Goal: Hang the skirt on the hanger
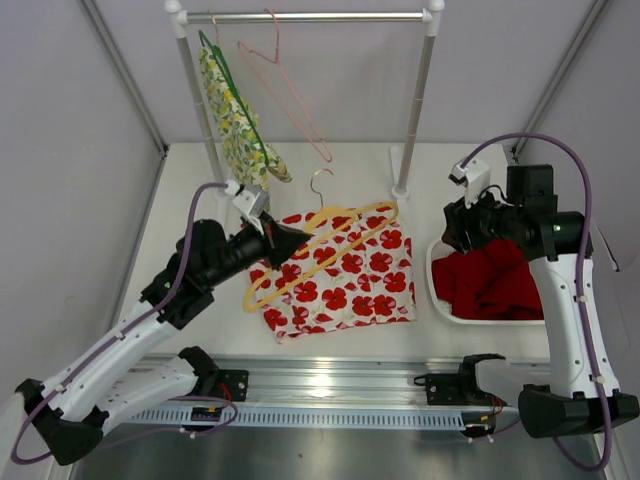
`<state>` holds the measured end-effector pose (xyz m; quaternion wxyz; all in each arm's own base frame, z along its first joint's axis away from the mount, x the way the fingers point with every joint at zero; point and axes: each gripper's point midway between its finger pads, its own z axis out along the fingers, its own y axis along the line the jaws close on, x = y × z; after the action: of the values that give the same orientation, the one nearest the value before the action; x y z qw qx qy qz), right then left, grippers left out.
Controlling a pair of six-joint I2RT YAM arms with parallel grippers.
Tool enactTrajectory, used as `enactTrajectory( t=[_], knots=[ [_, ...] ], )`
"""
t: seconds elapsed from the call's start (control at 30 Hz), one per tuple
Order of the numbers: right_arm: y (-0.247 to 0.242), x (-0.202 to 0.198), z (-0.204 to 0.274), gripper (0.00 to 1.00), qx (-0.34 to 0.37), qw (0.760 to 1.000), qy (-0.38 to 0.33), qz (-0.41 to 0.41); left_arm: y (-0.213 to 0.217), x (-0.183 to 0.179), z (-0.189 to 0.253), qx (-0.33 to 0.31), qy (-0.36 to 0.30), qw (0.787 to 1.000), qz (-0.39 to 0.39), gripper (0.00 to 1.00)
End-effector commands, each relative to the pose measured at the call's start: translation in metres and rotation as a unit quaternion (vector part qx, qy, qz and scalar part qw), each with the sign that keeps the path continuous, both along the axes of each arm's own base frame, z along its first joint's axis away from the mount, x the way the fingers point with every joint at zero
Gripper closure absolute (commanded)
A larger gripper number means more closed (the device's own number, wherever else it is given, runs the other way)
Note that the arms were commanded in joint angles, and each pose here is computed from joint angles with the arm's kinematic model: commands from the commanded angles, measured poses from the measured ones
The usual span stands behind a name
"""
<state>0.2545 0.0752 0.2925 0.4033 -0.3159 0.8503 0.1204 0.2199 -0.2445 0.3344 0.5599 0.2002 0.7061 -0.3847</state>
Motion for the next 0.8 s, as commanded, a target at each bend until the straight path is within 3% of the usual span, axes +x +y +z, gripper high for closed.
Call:
enactTrajectory(
  t=[0.0,0.07,0.1,0.17,0.3,0.47,0.77],
  knots=[
    [0.014,-0.018,-0.012,0.46,-0.006,0.999,0.033,0.042,-0.016,-0.030,-0.034,-0.049,0.053,0.996,-0.057,1.00],
    [0.032,-0.028,-0.021,0.46,-0.012,0.997,0.045,0.069,-0.017,-0.040,-0.033,-0.082,0.057,0.993,-0.066,1.00],
    [0.034,-0.027,-0.026,0.46,-0.023,0.996,0.041,0.069,-0.021,-0.046,-0.066,-0.073,0.083,0.991,-0.077,1.00],
    [0.049,-0.037,-0.047,0.46,-0.035,0.993,0.066,0.090,-0.029,-0.053,-0.065,-0.102,0.087,0.987,-0.094,1.00],
    [0.050,-0.035,-0.077,0.47,-0.049,0.990,0.100,0.082,-0.039,-0.067,-0.095,-0.079,0.107,0.984,-0.115,1.00],
    [0.051,-0.045,-0.113,0.47,-0.055,0.983,0.151,0.087,-0.043,-0.078,-0.102,-0.085,0.114,0.979,-0.144,1.00],
    [0.051,-0.052,-0.129,0.46,-0.078,0.978,0.169,0.094,-0.057,-0.091,-0.139,-0.082,0.153,0.971,-0.167,1.00]
  ],
)
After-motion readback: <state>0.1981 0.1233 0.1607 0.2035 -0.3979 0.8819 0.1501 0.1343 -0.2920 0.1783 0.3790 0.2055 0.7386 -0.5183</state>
